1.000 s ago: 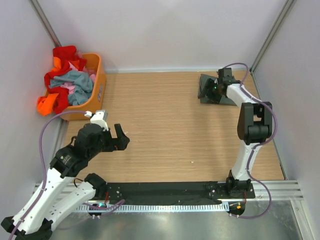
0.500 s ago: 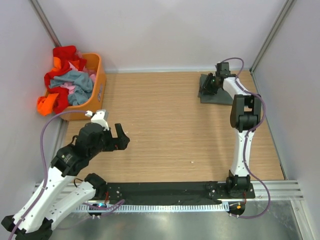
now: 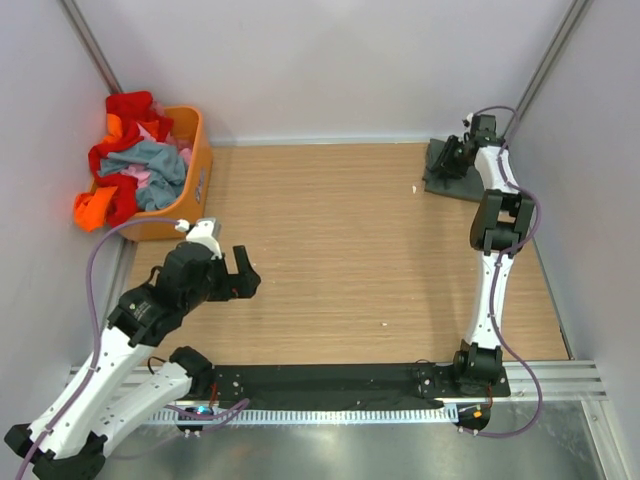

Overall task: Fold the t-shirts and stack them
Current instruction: Neatly place the folded tshirt to the corner

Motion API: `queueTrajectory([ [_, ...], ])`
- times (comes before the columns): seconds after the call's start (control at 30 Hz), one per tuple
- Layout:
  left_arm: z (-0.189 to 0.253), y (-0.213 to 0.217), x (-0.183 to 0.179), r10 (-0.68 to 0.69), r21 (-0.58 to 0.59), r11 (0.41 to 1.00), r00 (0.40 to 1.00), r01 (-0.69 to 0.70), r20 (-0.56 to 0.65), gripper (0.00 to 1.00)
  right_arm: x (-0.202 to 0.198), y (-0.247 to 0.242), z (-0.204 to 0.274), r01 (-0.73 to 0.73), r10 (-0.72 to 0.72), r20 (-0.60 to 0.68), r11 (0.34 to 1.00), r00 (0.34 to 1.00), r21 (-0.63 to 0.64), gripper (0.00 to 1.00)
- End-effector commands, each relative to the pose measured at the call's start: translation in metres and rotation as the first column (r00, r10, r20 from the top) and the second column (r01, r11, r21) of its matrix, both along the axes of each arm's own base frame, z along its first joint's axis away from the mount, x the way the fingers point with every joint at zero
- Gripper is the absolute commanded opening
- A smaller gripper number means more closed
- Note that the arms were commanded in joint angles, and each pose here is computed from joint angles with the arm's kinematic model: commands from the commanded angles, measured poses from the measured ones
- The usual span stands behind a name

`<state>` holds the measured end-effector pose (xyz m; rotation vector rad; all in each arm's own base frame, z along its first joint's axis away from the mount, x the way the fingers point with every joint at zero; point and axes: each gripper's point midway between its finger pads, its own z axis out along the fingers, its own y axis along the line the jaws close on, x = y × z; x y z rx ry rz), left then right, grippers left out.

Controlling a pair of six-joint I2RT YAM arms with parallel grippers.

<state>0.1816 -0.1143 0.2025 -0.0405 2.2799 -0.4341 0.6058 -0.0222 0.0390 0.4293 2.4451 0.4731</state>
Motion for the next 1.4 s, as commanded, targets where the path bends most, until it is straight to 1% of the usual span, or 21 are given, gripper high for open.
queueTrajectory([
  [0.0,0.004,-0.002,0.005,0.006,-0.007,1.0,1.0,-0.005,0.016,1.0,-0.007,-0.004,-0.013,-0.105,0.1,-0.067,0.991,0.993,-0.082,0.44],
  [0.13,0.0,-0.003,0.006,0.008,0.003,1.0,1.0,-0.008,0.001,1.0,-0.003,-0.029,-0.011,-0.068,0.06,-0.057,0.987,0.997,-0.142,0.47],
  [0.23,-0.002,-0.003,0.007,0.011,0.012,1.0,1.0,-0.011,-0.01,1.0,-0.001,-0.029,-0.002,-0.084,0.081,-0.027,0.99,0.996,-0.114,0.48],
  [0.3,-0.002,-0.002,0.007,0.012,0.014,1.0,1.0,-0.012,-0.012,1.0,-0.001,-0.01,0.006,-0.139,0.139,0.002,0.989,0.99,-0.055,0.53],
  [0.33,-0.002,-0.002,0.007,0.013,0.014,1.0,1.0,-0.013,-0.01,1.0,0.004,-0.002,0.029,-0.157,0.16,0.059,0.986,0.985,-0.053,0.55],
  [0.4,-0.002,-0.002,0.007,0.017,0.014,1.0,1.0,-0.016,-0.008,1.0,-0.001,0.023,0.046,-0.218,0.219,0.095,0.976,0.971,-0.021,0.63],
  [0.43,-0.001,-0.001,0.007,0.019,0.013,1.0,1.0,-0.019,-0.007,1.0,0.002,0.028,0.08,-0.218,0.221,0.17,0.975,0.96,-0.036,0.65],
  [0.47,0.0,-0.001,0.007,0.02,0.01,1.0,1.0,-0.02,-0.001,1.0,-0.006,0.032,0.08,-0.216,0.218,0.16,0.976,0.963,-0.025,0.69],
  [0.53,0.001,0.0,0.006,0.023,0.006,1.0,1.0,-0.023,0.006,1.0,-0.007,0.035,0.1,-0.161,0.158,0.201,0.987,0.967,0.0,0.72],
  [0.57,0.002,0.001,0.006,0.024,0.005,1.0,1.0,-0.025,0.009,1.0,-0.02,0.034,0.112,-0.129,0.126,0.197,0.992,0.972,0.003,0.73],
  [0.6,0.002,0.001,0.006,0.026,0.005,1.0,1.0,-0.026,0.011,1.0,-0.024,0.027,0.112,-0.054,0.053,0.175,0.999,0.983,0.0,0.73],
  [0.63,0.003,0.001,0.006,0.026,0.003,1.0,1.0,-0.026,0.013,1.0,-0.032,0.024,0.115,-0.024,0.025,0.166,1.0,0.986,-0.01,0.73],
  [0.67,0.003,0.001,0.006,0.027,0.003,1.0,1.0,-0.027,0.015,1.0,-0.05,0.018,0.112,0.014,-0.01,0.133,1.0,0.991,-0.027,0.72],
  [0.7,0.005,0.002,0.005,0.027,-0.001,1.0,0.999,-0.027,0.021,1.0,-0.059,0.004,0.107,0.091,-0.082,0.104,0.992,0.991,-0.087,0.7],
  [0.73,0.005,0.002,0.005,0.028,-0.002,1.0,0.999,-0.028,0.023,1.0,-0.076,-0.002,0.088,0.116,-0.112,0.046,0.986,0.993,-0.119,0.67],
  [0.77,0.005,0.003,0.005,0.031,-0.001,1.0,0.999,-0.031,0.025,1.0,-0.086,-0.008,0.09,0.137,-0.133,0.04,0.979,0.99,-0.152,0.65],
  [0.83,0.008,0.003,0.004,0.029,-0.013,1.0,0.999,-0.029,0.036,1.0,-0.11,-0.024,0.068,0.17,-0.186,-0.045,0.956,0.981,-0.241,0.61],
  [0.9,0.009,0.003,0.004,0.027,-0.017,1.0,0.999,-0.026,0.039,1.0,-0.123,-0.038,0.057,0.197,-0.234,-0.089,0.931,0.968,-0.308,0.57],
  [0.93,0.01,0.002,0.004,0.025,-0.019,1.0,0.999,-0.024,0.043,1.0,-0.126,-0.042,0.054,0.206,-0.249,-0.1,0.924,0.963,-0.321,0.51],
  [1.13,0.008,0.001,0.004,0.015,-0.016,1.0,0.999,-0.014,0.035,1.0,-0.13,-0.051,0.025,0.213,-0.28,-0.177,0.921,0.943,-0.325,0.38],
  [1.37,0.008,0.001,0.004,0.016,-0.013,1.0,0.999,-0.016,0.033,1.0,-0.117,-0.08,0.005,0.251,-0.34,-0.199,0.895,0.919,-0.369,0.37],
])
